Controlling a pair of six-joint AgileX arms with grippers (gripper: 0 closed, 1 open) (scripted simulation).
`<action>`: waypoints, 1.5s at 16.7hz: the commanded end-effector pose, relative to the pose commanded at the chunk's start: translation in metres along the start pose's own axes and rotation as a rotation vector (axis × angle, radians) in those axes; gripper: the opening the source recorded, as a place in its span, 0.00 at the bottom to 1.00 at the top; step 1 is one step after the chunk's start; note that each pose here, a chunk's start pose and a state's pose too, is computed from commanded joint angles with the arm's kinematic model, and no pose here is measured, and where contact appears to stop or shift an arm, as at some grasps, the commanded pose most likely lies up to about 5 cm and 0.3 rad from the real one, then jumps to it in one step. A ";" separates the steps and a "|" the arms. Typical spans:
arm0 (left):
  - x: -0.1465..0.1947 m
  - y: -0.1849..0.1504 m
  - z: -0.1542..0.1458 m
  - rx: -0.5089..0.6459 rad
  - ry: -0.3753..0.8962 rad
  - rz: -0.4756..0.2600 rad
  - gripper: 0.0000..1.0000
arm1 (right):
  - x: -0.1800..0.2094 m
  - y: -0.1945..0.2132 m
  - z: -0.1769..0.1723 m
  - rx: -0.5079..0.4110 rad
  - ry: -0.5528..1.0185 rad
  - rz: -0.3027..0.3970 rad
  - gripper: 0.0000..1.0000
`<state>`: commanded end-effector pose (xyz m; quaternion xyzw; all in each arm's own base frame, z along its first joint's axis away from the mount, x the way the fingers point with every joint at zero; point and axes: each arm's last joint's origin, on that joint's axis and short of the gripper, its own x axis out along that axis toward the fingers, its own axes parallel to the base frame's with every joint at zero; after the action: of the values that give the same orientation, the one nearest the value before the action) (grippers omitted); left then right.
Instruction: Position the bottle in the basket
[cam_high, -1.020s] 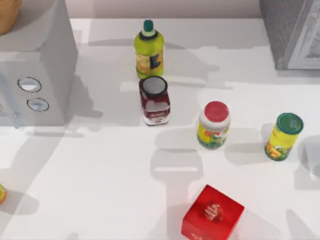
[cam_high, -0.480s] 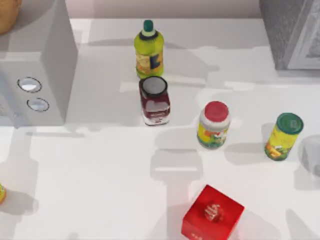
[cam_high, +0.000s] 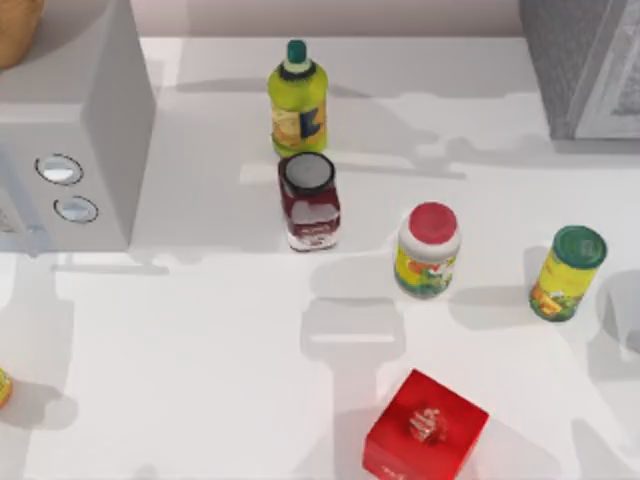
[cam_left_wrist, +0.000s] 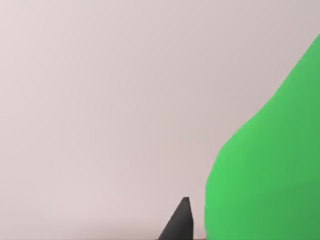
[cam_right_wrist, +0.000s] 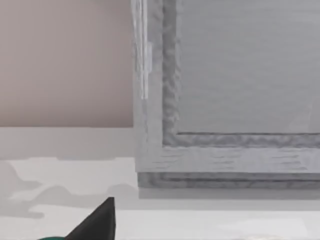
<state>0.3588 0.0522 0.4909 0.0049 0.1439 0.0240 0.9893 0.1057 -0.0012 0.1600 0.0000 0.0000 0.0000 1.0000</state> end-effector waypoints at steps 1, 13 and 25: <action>0.001 0.000 0.000 0.000 0.001 0.000 0.00 | 0.000 0.000 0.000 0.000 0.000 0.000 1.00; 0.038 0.001 -0.019 -0.001 -0.006 0.001 0.00 | 0.000 0.000 0.000 0.000 0.000 0.000 1.00; 0.055 0.001 -0.029 -0.002 -0.009 0.001 0.15 | 0.000 0.000 0.000 0.000 0.000 0.000 1.00</action>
<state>0.4035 0.0561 0.4471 0.0040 0.1395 0.0245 0.9899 0.1057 -0.0012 0.1600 0.0000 0.0000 0.0000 1.0000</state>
